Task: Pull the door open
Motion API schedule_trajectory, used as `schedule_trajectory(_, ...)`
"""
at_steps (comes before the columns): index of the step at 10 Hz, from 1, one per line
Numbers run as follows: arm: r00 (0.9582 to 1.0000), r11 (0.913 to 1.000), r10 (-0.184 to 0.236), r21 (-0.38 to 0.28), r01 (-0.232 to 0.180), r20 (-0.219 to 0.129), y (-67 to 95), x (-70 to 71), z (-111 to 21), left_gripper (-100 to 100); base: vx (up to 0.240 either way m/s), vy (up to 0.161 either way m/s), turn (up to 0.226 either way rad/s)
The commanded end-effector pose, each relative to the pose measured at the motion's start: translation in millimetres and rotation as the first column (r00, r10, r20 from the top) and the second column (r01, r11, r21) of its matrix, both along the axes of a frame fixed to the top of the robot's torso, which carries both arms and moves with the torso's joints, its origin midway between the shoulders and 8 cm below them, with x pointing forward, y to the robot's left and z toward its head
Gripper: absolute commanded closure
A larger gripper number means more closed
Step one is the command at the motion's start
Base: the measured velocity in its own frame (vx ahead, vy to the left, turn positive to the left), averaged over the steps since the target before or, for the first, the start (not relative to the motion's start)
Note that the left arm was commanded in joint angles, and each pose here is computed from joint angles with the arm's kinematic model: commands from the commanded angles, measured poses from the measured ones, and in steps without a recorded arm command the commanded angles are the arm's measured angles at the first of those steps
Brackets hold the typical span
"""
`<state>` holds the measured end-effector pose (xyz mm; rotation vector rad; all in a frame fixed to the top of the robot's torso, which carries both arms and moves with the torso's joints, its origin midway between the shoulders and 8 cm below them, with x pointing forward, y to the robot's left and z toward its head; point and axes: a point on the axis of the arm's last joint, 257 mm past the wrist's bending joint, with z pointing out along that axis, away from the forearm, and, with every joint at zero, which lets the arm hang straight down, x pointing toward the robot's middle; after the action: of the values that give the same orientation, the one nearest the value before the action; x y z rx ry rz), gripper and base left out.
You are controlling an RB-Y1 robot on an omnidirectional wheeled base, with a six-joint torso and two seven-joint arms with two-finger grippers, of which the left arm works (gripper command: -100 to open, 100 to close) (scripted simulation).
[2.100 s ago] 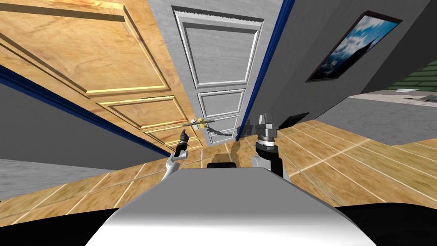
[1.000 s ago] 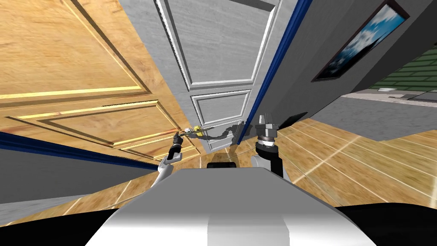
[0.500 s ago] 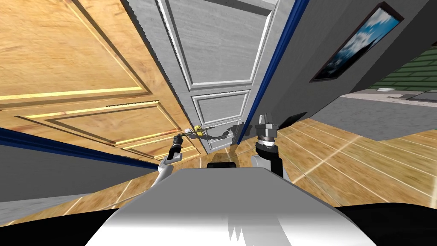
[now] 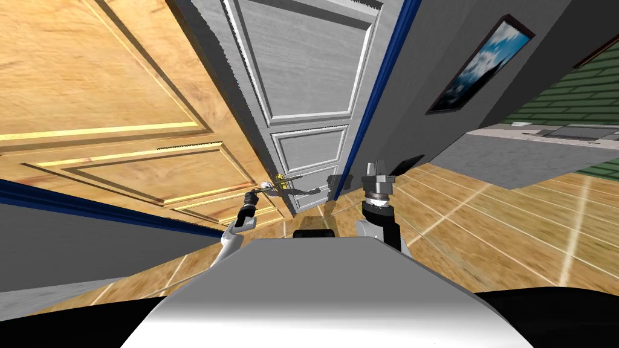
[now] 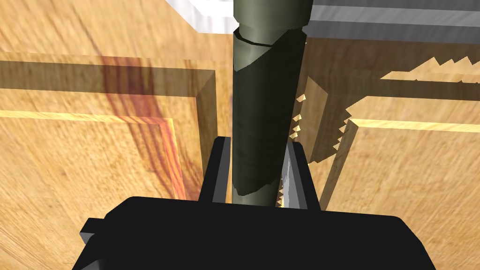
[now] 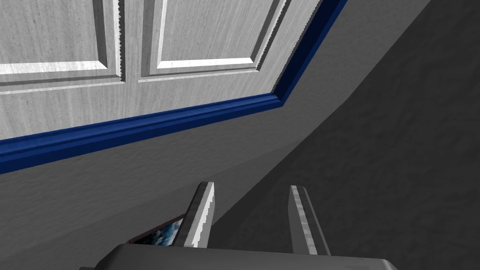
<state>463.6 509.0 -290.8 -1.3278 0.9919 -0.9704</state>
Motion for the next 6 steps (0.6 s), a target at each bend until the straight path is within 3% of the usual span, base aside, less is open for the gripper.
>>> schedule_trajectory(1, 0.9999, 0.9999, -0.015, -0.002, 0.015, -0.006, -3.1, -2.4, -3.1, 100, -0.168, -0.011, -0.096)
schedule_trajectory(6, 0.9956, 0.9955, -0.094, -0.012, 0.094, 0.002, -27.9, 0.8, -1.7, 100, -0.208, 0.049, -0.144)
